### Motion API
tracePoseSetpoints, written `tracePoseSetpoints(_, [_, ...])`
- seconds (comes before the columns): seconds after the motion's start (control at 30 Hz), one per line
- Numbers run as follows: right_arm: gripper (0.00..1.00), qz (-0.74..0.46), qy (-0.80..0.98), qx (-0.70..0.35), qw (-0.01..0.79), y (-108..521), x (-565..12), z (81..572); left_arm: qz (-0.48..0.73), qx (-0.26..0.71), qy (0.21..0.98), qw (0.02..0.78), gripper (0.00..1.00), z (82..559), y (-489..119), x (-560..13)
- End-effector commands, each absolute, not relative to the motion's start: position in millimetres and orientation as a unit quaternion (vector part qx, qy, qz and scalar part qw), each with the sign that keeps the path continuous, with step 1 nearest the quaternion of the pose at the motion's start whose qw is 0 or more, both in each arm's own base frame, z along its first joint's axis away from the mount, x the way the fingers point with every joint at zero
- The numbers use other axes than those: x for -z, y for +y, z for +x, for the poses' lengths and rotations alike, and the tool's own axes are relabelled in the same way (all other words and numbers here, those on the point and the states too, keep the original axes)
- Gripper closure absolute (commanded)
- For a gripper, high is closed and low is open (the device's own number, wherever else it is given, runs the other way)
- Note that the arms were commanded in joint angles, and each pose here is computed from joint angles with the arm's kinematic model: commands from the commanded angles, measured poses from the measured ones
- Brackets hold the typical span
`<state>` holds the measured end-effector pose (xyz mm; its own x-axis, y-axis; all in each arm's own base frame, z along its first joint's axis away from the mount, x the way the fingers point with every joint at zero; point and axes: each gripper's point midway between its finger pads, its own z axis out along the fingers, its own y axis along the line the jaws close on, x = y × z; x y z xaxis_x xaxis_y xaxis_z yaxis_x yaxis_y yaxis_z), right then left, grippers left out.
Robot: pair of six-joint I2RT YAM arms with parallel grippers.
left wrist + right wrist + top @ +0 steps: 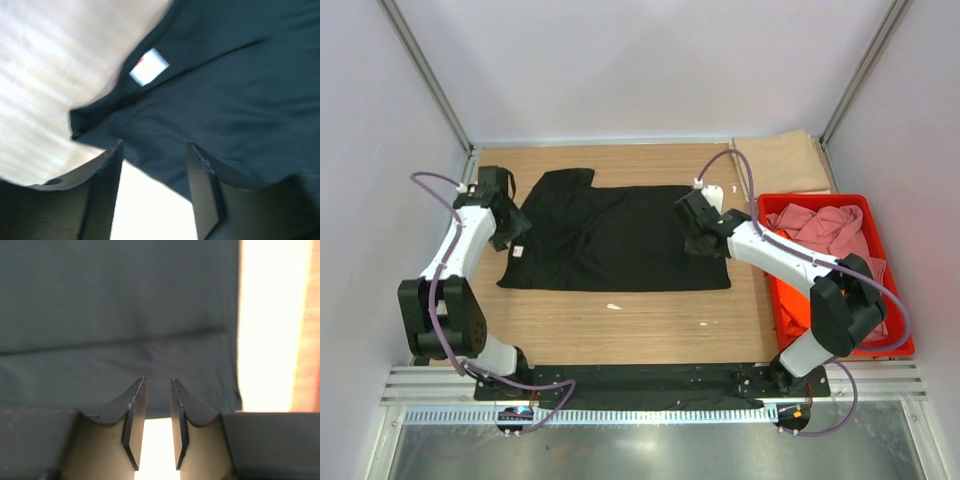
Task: Fold and stack the t-shirts
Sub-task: Fold the tshirt
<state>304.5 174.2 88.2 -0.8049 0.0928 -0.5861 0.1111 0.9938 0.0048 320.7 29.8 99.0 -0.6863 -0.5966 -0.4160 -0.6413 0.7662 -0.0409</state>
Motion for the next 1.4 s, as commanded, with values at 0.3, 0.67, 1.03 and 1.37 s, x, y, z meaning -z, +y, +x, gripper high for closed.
tracePoseSetpoints(0.3, [0.63, -0.045, 0.906, -0.162, 0.388, 197, -156, 433, -0.248, 0.058, 0.891, 0.375, 0.41, 453, 28, -166])
tracePoseSetpoints(0.67, [0.51, -0.102, 0.921, -0.18, 0.329, 161, -115, 497, -0.218, 0.066, 0.918, 0.325, 0.41, 531, 64, -81])
tracePoseSetpoints(1.03, [0.49, -0.095, 0.916, -0.187, 0.34, 115, -98, 541, -0.163, 0.12, 0.931, 0.305, 0.41, 560, 49, -38])
tracePoseSetpoints(1.37, [0.46, -0.17, 0.909, -0.216, 0.312, 119, -74, 557, -0.147, 0.144, 0.931, 0.3, 0.45, 575, 43, -19])
